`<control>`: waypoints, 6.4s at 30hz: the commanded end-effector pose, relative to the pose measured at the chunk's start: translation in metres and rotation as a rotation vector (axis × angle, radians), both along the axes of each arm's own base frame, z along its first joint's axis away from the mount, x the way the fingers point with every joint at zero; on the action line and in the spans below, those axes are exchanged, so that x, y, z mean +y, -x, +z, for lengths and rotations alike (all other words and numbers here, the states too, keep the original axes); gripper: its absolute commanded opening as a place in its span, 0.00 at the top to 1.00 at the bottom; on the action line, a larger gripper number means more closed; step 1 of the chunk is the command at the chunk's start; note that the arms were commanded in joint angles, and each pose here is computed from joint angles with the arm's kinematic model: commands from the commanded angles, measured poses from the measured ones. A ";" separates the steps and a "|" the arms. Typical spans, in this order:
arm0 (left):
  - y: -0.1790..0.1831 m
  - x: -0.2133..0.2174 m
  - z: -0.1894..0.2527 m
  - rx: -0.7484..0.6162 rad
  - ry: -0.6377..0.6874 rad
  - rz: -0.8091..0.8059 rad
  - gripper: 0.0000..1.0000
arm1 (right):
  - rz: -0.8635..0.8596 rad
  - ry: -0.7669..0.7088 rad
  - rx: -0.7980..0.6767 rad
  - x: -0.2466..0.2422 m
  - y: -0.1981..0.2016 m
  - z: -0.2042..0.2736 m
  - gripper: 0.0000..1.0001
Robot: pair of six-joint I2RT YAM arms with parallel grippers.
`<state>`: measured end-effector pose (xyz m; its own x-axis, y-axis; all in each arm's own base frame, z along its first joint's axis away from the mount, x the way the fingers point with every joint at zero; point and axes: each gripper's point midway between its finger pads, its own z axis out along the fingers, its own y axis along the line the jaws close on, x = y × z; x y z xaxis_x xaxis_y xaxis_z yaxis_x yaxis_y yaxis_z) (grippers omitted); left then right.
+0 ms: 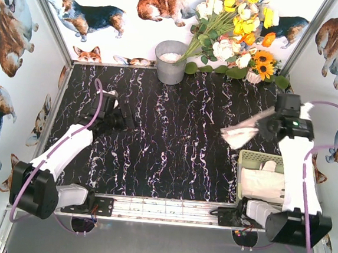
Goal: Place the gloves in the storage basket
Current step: Place the glove in the bin, then move the bin to the corner of the board, then reset both arms
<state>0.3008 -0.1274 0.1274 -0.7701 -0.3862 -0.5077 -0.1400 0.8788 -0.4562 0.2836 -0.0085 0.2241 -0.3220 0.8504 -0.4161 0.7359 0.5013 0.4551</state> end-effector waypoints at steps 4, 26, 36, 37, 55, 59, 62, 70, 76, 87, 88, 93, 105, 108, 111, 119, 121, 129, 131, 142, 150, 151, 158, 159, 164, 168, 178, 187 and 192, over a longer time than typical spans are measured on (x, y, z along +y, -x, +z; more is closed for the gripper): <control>0.004 0.028 0.018 -0.036 -0.080 0.005 0.15 | -0.418 0.144 0.052 -0.063 0.076 0.025 1.00; 0.019 0.047 0.035 -0.051 -0.100 0.016 0.14 | -0.622 0.089 0.088 -0.081 0.121 -0.019 1.00; 0.025 0.048 0.025 -0.041 -0.094 0.025 0.14 | -0.603 0.092 0.206 -0.074 0.143 -0.054 1.00; 0.025 0.049 0.025 -0.041 -0.094 0.027 0.14 | -0.603 0.097 0.216 -0.074 0.146 -0.056 1.00; 0.028 0.053 0.020 -0.028 -0.111 0.015 0.14 | -0.666 0.176 0.441 -0.077 0.194 -0.110 1.00; 0.028 0.054 0.020 -0.028 -0.115 0.013 0.14 | -0.686 0.157 0.471 -0.073 0.199 -0.123 1.00; 0.028 0.055 0.020 -0.028 -0.117 0.013 0.14 | -0.706 0.152 0.464 -0.073 0.200 -0.126 1.00; 0.025 0.054 0.017 -0.025 -0.111 0.015 0.13 | -0.625 0.247 0.548 -0.087 0.196 -0.126 1.00; 0.022 0.053 0.016 -0.030 -0.097 0.023 0.13 | -0.635 0.248 0.607 -0.087 0.198 -0.130 1.00; 0.019 0.055 0.015 -0.032 -0.097 0.031 0.13 | -0.624 0.291 0.538 -0.095 0.194 -0.088 0.14; 0.019 0.055 0.015 -0.031 -0.097 0.032 0.13 | -0.622 0.300 0.524 -0.097 0.193 -0.081 0.14; 0.019 0.057 0.018 -0.037 -0.102 0.037 0.13 | -0.469 0.297 0.375 -0.095 0.165 -0.055 0.24; 0.021 0.058 0.020 -0.038 -0.100 0.046 0.13 | -0.439 0.161 0.499 -0.071 0.174 -0.120 0.44; 0.023 0.059 0.018 -0.033 -0.101 0.048 0.13 | -0.484 0.148 0.560 -0.070 0.182 -0.131 0.38; 0.023 0.060 0.017 -0.030 -0.102 0.051 0.13 | -0.514 0.159 0.597 -0.074 0.185 -0.141 0.37; 0.017 0.064 0.020 -0.039 -0.109 0.063 0.13 | -0.514 0.136 0.643 -0.080 0.171 -0.159 0.38; 0.015 0.064 0.020 -0.040 -0.106 0.068 0.13 | -0.508 0.122 0.679 -0.078 0.170 -0.166 0.39; 0.008 0.064 0.018 -0.038 -0.102 0.075 0.13 | -0.389 0.172 0.558 -0.095 0.128 -0.173 0.45; 0.006 0.065 0.018 -0.036 -0.102 0.078 0.13 | -0.361 0.198 0.512 -0.101 0.116 -0.172 0.46; 0.000 0.063 0.016 -0.028 -0.083 0.096 0.13 | -0.212 0.172 0.338 -0.098 0.066 -0.169 0.49; 0.002 0.063 0.013 -0.026 -0.076 0.110 0.13 | -0.257 0.243 0.312 -0.110 0.072 -0.118 0.32; 0.002 0.063 0.013 -0.027 -0.076 0.112 0.13 | -0.270 0.246 0.331 -0.110 0.077 -0.112 0.30; 0.001 0.061 0.011 -0.032 -0.058 0.116 0.13 | -0.247 0.181 0.549 -0.094 0.116 -0.106 0.34; 0.001 0.061 0.010 -0.030 -0.057 0.115 0.13 | -0.236 0.169 0.567 -0.091 0.118 -0.109 0.37; 0.002 0.060 0.010 -0.029 -0.060 0.105 0.13 | -0.212 0.120 0.622 -0.083 0.120 -0.129 0.55; 0.003 0.061 0.012 -0.028 -0.069 0.100 0.13 | -0.218 0.114 0.667 -0.084 0.121 -0.142 0.64; 0.010 0.064 0.014 -0.030 -0.077 0.110 0.13 | -0.263 0.052 0.751 -0.075 0.130 -0.180 0.66; 0.005 0.073 0.032 -0.088 -0.117 0.133 0.12 | -0.236 0.142 0.590 -0.089 0.113 -0.126 0.56; -0.010 0.081 0.057 -0.172 -0.149 0.164 0.05 | -0.138 0.185 0.333 -0.089 0.079 -0.060 0.44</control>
